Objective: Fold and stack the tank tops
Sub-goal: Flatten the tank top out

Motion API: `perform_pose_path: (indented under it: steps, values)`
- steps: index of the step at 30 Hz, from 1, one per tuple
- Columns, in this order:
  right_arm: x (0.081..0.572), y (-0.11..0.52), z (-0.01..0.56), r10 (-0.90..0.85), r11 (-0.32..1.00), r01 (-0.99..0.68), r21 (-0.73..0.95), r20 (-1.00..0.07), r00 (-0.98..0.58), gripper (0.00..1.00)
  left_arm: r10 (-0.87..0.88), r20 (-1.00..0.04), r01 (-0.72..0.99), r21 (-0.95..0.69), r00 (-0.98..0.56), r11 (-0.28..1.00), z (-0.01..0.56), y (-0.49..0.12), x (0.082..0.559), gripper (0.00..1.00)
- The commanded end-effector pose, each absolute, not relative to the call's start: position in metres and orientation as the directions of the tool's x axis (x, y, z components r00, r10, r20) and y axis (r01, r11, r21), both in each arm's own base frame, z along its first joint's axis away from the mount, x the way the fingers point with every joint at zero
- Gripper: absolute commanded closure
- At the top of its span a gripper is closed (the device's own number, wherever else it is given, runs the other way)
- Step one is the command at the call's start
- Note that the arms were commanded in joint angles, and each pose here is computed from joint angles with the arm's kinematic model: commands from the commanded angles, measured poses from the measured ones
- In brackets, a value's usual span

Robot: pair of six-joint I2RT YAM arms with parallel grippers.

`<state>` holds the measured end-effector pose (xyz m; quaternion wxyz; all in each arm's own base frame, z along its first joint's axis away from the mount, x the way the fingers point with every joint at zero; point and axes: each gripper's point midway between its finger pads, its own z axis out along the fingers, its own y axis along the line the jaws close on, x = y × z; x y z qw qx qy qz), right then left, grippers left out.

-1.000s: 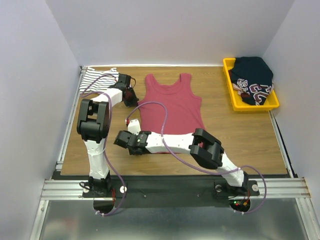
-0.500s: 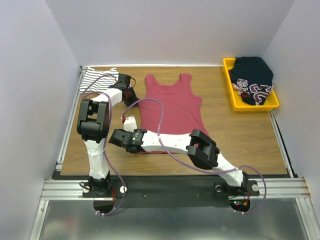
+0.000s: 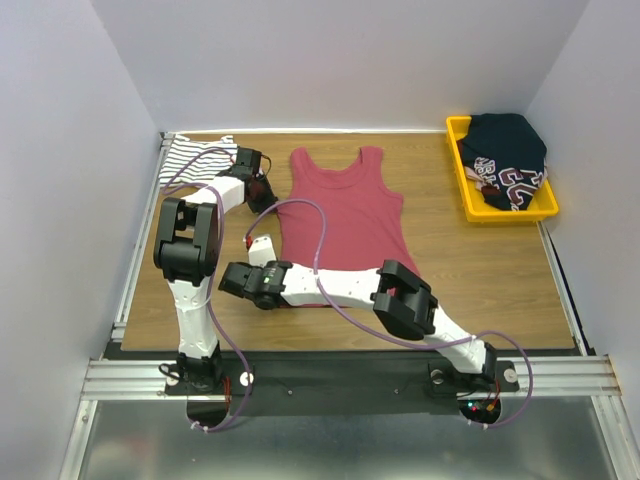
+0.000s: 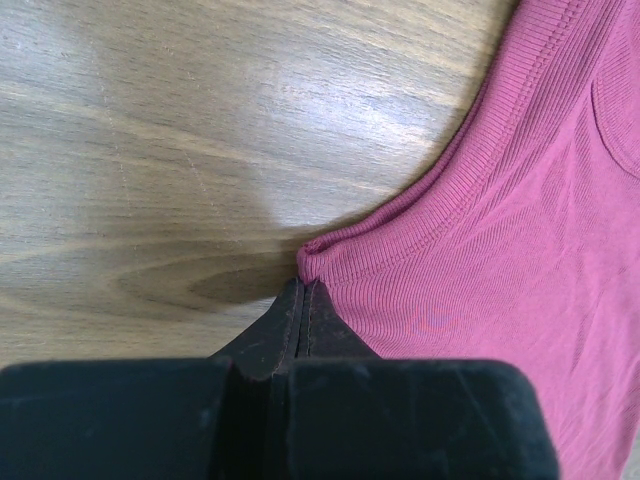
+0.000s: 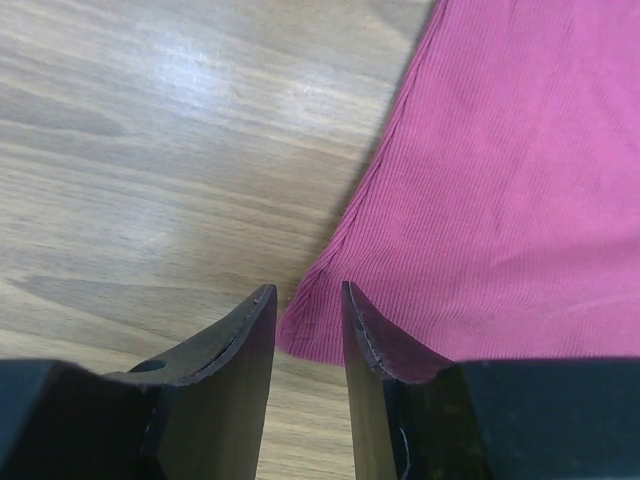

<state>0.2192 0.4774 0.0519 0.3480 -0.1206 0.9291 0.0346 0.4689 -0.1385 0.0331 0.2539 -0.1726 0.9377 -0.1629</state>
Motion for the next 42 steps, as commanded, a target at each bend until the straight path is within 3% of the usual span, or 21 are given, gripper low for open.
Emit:
perform_pose_path:
  steps: [1, 14, 27, 42]
  values:
    - [0.213, 0.483, 0.047, -0.191, 0.972, -0.235, -0.022, -0.66, -0.727, 0.62, -0.395, -0.423, -0.228, -0.393, -0.816, 0.891, 0.033, -0.139, 0.47, 1.0]
    - [0.203, 0.48, 0.038, -0.191, 0.973, -0.231, -0.022, -0.638, -0.746, 0.65, -0.397, -0.417, -0.235, -0.388, -0.818, 0.891, 0.028, -0.139, 0.47, 1.0]
    - [0.196, 0.483, 0.064, -0.172, 0.966, -0.256, 0.045, -0.63, -0.757, 1.0, -0.414, -0.438, -0.221, -0.427, -0.798, 0.877, 0.045, -0.144, 0.476, 1.0]
    - [0.181, 0.49, 0.117, -0.118, 0.928, -0.313, 0.203, -0.636, -0.763, 1.0, -0.491, -0.491, -0.255, -0.471, -0.72, 0.845, 0.09, -0.134, 0.474, 1.0]
